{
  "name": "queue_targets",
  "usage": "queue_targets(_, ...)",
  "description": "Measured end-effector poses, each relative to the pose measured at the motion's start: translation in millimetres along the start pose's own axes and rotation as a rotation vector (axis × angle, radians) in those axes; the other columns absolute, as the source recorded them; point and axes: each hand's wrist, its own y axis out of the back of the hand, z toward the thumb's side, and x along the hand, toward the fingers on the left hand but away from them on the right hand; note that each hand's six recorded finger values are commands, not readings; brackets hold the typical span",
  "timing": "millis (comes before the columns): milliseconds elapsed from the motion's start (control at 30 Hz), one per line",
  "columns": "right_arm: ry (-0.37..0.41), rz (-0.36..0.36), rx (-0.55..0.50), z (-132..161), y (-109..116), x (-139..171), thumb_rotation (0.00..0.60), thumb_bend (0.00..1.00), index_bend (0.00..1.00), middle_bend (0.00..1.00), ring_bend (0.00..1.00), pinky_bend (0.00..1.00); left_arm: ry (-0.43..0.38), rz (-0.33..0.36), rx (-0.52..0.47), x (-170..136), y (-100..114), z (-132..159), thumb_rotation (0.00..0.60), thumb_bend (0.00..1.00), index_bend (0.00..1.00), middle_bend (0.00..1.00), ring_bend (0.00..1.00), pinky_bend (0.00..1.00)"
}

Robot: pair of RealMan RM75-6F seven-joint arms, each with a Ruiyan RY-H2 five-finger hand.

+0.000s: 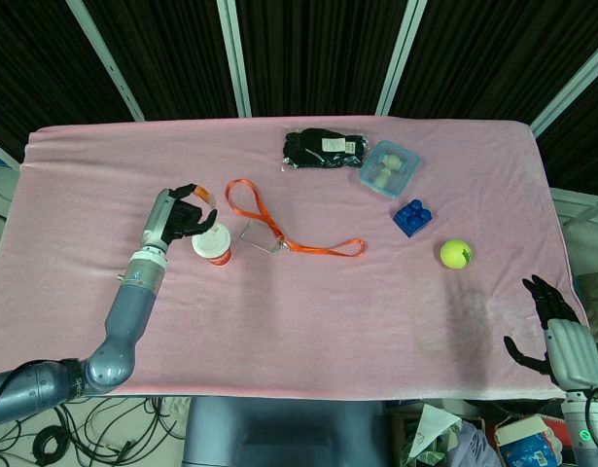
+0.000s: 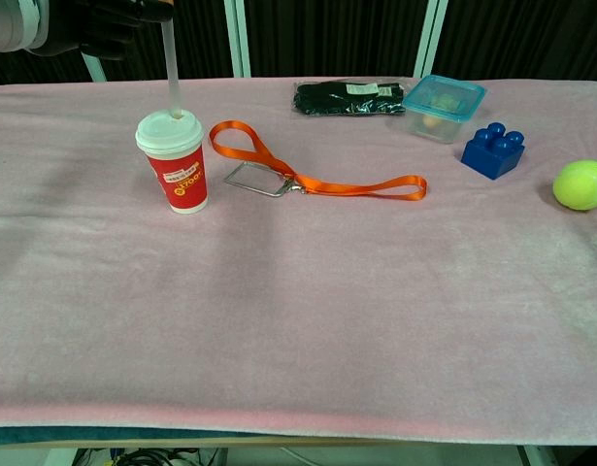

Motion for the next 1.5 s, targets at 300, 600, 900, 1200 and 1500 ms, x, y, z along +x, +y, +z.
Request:
queue_targets(300, 0.003, 0.000, -0.004, 0.5, -0.1, 0.0, 0.600, 0.25, 0.00, 0.00, 0.00, 0.14, -0.004, 0.001, -0.004, 0.3, 0.6, 0.9, 0.600, 0.40, 0.59, 1.00, 1.00, 1.00)
queue_targets(600, 0.002, 0.000, -0.002, 0.2, -0.1, 0.1, 0.600, 0.25, 0.00, 0.00, 0.00, 0.14, -0.005, -0.010, -0.005, 0.6, -0.6, 1.7, 0.600, 0.40, 0.59, 1.00, 1.00, 1.00)
queue_targets(900, 0.002, -0.001, -0.001, -0.2, 0.2, 0.0, 0.600, 0.25, 0.00, 0.00, 0.00, 0.14, -0.002, -0.008, 0.000, 0.5, 0.0, -0.2, 0.600, 0.40, 0.59, 1.00, 1.00, 1.00)
queue_targets(1200, 0.003, -0.001, 0.000, 0.1, 0.2, 0.1, 0.600, 0.25, 0.00, 0.00, 0.00, 0.14, 0.002, -0.001, -0.006, 0.9, 2.9, -2.0, 0.600, 0.39, 0.59, 1.00, 1.00, 1.00)
queue_targets(1500, 0.002, 0.000, -0.002, 0.2, -0.1, 0.3, 0.600, 0.25, 0.00, 0.00, 0.00, 0.14, -0.004, -0.006, -0.011, 0.7, 3.0, 0.1, 0.600, 0.39, 0.59, 1.00, 1.00, 1.00)
